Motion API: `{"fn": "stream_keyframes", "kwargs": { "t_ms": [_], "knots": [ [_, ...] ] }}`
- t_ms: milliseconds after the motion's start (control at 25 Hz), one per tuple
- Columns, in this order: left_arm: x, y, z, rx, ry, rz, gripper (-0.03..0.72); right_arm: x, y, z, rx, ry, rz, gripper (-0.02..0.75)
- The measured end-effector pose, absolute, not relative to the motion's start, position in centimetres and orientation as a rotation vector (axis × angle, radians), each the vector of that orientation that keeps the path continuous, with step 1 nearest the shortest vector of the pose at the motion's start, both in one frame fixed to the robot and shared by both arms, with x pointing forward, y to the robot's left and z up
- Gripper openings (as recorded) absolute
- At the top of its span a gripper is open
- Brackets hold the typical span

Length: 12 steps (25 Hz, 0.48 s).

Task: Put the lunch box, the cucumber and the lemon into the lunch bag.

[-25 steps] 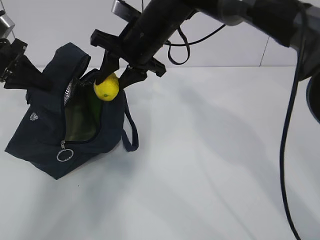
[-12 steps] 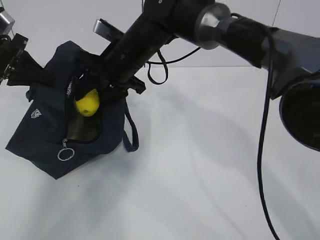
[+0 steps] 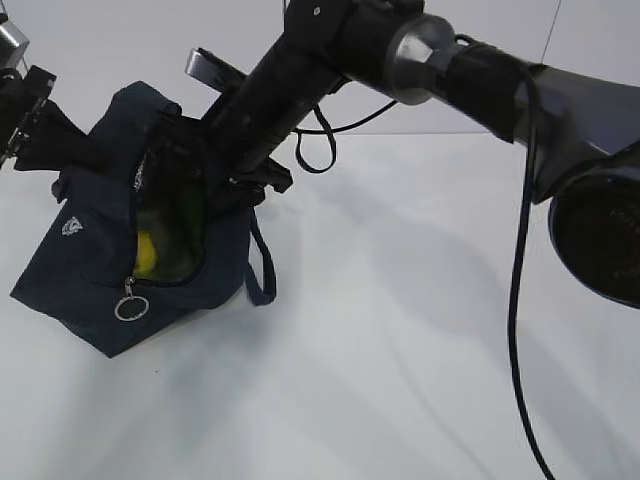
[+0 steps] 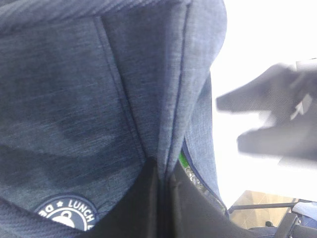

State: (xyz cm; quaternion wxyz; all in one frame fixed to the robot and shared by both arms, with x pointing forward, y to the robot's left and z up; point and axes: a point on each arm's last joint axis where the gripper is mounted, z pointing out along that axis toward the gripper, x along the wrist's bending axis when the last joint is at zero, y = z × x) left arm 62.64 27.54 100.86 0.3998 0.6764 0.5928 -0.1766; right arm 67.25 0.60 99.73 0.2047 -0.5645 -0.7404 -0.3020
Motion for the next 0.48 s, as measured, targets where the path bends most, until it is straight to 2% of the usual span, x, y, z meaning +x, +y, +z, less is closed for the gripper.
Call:
{"fn": "stream_keyframes", "kwargs": {
  "t_ms": [280,480],
  "knots": [
    [62.7,27.6,100.9,1.71,1.502,-0.442,-0.009,68.5,-1.3,102.7,-1.578,-2.122,-0.933,0.531],
    [62.7,27.6,100.8,1.709,1.502,-0.44,-0.009,69.2,-2.3,103.2,-1.659,-2.202,-0.931,0.531]
  ]
}}
